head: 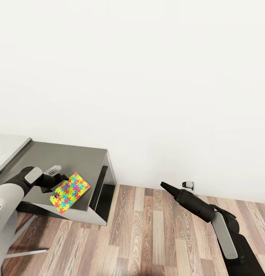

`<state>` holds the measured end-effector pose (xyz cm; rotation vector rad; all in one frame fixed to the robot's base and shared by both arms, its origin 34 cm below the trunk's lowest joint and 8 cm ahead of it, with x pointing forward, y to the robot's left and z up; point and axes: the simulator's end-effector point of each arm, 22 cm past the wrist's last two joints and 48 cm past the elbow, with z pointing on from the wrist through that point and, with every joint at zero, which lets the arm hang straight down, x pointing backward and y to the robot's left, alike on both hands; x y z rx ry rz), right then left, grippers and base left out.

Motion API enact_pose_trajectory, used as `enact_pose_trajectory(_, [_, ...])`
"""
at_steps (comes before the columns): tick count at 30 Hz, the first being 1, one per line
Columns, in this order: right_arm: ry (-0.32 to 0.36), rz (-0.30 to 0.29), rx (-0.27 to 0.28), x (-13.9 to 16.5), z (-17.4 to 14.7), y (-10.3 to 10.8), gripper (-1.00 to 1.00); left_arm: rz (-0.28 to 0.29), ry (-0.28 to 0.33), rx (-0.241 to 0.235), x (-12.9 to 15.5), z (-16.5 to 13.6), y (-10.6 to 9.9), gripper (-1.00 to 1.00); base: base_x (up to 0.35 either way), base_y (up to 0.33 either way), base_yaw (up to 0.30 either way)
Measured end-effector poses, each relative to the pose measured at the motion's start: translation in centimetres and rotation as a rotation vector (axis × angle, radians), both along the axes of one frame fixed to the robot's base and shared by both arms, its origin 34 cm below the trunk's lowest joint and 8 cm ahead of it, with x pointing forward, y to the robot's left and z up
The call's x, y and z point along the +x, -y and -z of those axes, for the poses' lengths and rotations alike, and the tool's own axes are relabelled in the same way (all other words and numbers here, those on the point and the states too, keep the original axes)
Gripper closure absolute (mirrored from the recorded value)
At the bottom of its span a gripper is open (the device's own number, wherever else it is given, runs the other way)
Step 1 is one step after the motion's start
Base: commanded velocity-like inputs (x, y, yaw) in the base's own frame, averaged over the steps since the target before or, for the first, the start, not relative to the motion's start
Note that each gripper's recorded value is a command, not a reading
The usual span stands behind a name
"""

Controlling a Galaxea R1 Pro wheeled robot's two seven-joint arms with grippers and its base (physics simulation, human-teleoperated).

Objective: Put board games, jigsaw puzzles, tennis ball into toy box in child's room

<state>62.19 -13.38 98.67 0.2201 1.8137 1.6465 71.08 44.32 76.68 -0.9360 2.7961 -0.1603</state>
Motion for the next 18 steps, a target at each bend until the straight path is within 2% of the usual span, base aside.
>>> enact_pose_trajectory(4, [0.000, 0.000, 0.000, 0.00, 0.01, 0.00, -1.00, -0.002, 0.000, -0.003, -0.01, -0.02, -0.01, -1.00, 0.000, 0.000, 0.000])
enact_pose_trajectory(12, [0.002, 0.001, 0.000, 0.02, -0.02, 0.01, -1.00, -0.013, 0.045, -0.064, 0.70, -0.75, 0.05, -1.00, 0.000, 0.000, 0.000])
enact_pose_trajectory(18, [0.002, 0.001, -0.003, 0.02, 0.03, -0.03, -1.00, -0.015, 0.052, -0.078, 0.77, -0.96, -0.06, -1.00, 0.000, 0.000, 0.000])
